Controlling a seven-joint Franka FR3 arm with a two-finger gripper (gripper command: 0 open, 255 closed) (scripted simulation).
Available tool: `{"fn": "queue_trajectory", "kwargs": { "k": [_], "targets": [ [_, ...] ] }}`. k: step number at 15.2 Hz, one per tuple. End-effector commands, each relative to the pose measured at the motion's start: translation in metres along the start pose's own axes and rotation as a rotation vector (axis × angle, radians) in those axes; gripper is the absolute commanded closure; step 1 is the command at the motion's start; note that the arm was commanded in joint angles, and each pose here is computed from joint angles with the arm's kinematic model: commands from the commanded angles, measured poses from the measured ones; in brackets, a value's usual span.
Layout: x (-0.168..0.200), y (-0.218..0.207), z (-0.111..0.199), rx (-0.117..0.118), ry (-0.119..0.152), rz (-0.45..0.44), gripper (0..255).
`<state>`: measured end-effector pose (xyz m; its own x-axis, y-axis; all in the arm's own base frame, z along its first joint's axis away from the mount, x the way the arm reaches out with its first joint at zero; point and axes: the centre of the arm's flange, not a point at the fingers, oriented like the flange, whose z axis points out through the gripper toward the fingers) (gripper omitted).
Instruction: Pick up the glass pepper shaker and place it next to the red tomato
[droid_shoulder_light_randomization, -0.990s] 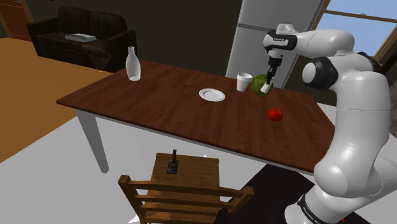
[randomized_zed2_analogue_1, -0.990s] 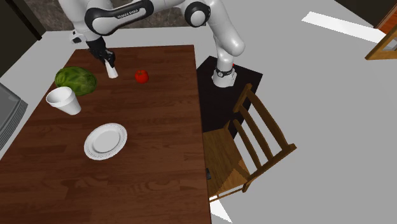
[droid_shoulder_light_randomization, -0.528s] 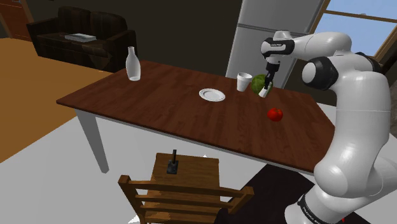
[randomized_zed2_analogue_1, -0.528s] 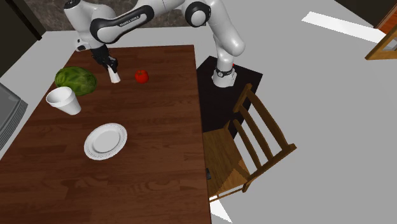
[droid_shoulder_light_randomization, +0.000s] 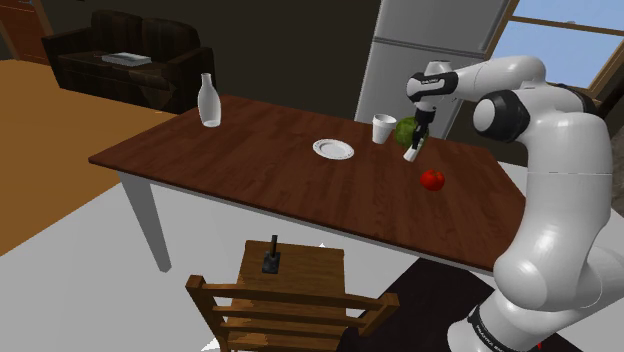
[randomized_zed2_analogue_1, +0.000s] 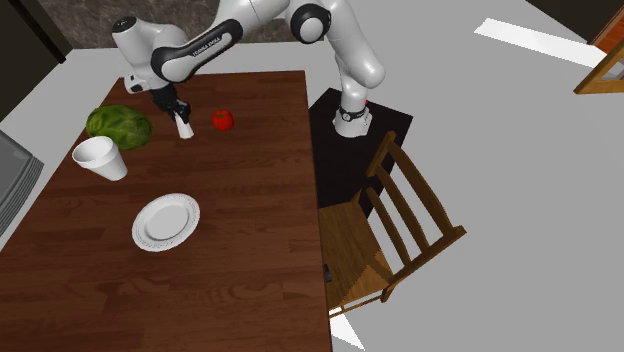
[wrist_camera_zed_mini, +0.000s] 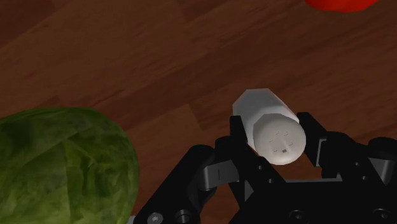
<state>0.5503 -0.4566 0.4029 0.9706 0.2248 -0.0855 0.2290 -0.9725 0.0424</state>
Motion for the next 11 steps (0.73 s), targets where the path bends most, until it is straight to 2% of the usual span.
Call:
{"fn": "queue_trajectory", "kwargs": {
  "k": [1, 7, 11],
  "targets": [
    [0.0, 0.0, 0.011, 0.0, 0.0, 0.0, 255],
    [0.003, -0.002, 0.043, 0.0, 0.0, 0.0, 255],
    [0.003, -0.002, 0.043, 0.0, 0.0, 0.0, 255]
  ]
}}
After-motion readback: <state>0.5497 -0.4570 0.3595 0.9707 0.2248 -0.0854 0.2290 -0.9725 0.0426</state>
